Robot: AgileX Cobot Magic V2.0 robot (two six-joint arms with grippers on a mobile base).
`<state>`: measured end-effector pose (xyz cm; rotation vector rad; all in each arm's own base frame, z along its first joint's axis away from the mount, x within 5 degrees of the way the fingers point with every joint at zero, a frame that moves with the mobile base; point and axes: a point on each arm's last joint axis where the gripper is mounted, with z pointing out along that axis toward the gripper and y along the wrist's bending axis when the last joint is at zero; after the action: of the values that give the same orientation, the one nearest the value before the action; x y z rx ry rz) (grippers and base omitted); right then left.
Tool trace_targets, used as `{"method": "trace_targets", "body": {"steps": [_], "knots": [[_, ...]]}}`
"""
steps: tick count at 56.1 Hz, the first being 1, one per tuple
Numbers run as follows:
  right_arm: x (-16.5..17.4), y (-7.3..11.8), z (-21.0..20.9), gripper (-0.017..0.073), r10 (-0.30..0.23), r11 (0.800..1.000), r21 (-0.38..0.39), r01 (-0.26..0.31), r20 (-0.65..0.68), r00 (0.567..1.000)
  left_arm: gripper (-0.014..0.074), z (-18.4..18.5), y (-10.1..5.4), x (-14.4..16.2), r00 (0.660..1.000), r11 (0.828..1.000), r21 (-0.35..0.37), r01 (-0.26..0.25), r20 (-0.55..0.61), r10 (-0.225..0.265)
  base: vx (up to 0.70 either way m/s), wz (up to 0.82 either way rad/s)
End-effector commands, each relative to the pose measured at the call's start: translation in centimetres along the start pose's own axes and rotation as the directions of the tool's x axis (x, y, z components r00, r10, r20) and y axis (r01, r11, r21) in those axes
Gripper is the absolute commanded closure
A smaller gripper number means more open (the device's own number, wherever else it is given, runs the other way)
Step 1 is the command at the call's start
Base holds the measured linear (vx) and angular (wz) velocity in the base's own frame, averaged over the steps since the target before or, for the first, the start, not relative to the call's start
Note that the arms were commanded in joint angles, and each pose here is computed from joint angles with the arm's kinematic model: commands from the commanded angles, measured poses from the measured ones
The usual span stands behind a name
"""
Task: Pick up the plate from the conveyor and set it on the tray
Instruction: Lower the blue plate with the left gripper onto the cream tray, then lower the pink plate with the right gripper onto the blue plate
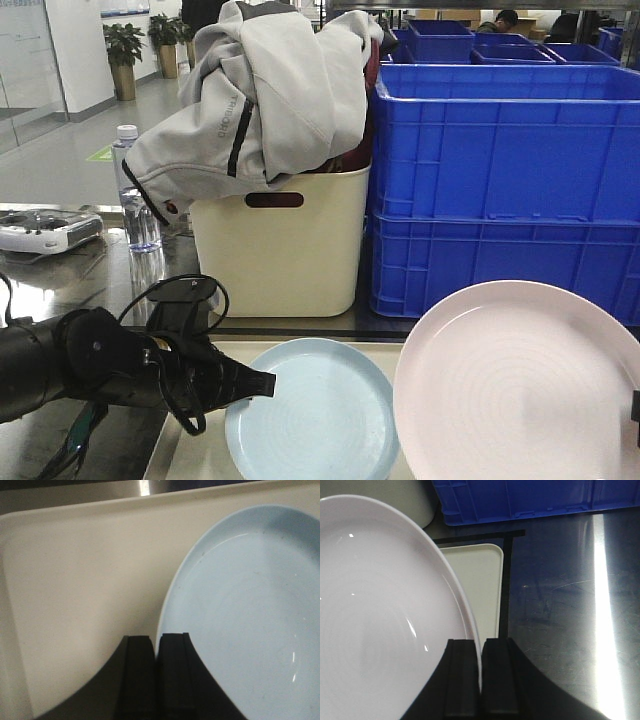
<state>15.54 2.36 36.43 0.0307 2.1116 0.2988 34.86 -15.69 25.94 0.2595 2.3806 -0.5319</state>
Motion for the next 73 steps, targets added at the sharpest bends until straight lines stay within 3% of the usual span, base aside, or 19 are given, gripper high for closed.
{"method": "trace_targets", "body": {"steps": [1,12,22,29,41,45,52,59,63,73], "knots": [[-1.5,0.2,-0.7,0.0571,0.001,1.000,-0.007,-0.001,0.112,0.994,0.0401,-2.2,-1.1,-2.3,0.991,1.000,0.025,0.001,0.134,-0.005,0.00,0.00],[-1.5,0.2,-0.7,0.0571,0.001,1.000,-0.007,-0.001,0.114,0.994,0.0232,-2.2,-1.1,-2.3,0.991,1.000,0.026,0.007,0.134,-0.010,0.00,0.00],[-1.6,0.2,-0.4,0.0571,0.007,1.000,-0.008,-0.006,0.117,0.993,0.0199,-2.9,-1.3,-2.3,0.992,0.999,0.032,-0.002,0.124,-0.002,0.00,0.00],[-1.9,0.1,1.3,0.0570,0.051,0.999,-0.024,-0.049,0.089,0.995,0.0270,-5.5,-1.9,-2.7,0.987,0.998,0.038,-0.045,0.154,0.039,0.00,0.00],[-2.0,0.0,7.1,0.0570,0.173,0.982,-0.083,-0.172,0.002,0.985,0.0603,-13.5,-3.5,-3.8,0.929,0.987,0.002,-0.159,0.338,0.149,0.00,0.00],[-2.0,0.3,9.6,0.0568,0.182,0.976,-0.117,-0.185,-0.041,0.983,0.0602,-16.5,-4.0,-4.0,0.894,0.984,-0.001,-0.177,0.418,0.162,0.00,0.00],[-2.7,2.9,13.8,0.0568,0.166,0.963,-0.204,-0.179,-0.082,0.983,0.0599,-20.7,-4.8,-3.8,0.839,0.981,0.002,-0.196,0.518,0.166,0.00,0.00],[-2.8,4.8,18.1,0.0568,0.156,0.952,-0.235,-0.195,-0.174,0.972,0.0596,-22.9,-5.1,-3.4,0.806,0.976,-0.012,-0.217,0.562,0.186,0.00,0.00],[-2.7,5.7,20.2,0.0568,0.125,0.948,-0.258,-0.188,-0.242,0.962,0.0596,-23.5,-5.2,-3.2,0.802,0.974,-0.018,-0.225,0.565,0.195,0.00,0.00],[-2.4,5.7,21.6,0.0545,0.116,0.949,-0.255,-0.188,-0.271,0.956,0.0594,-23.4,-5.2,-3.1,0.810,0.974,-0.014,-0.226,0.552,0.195,0.00,0.00]]}}
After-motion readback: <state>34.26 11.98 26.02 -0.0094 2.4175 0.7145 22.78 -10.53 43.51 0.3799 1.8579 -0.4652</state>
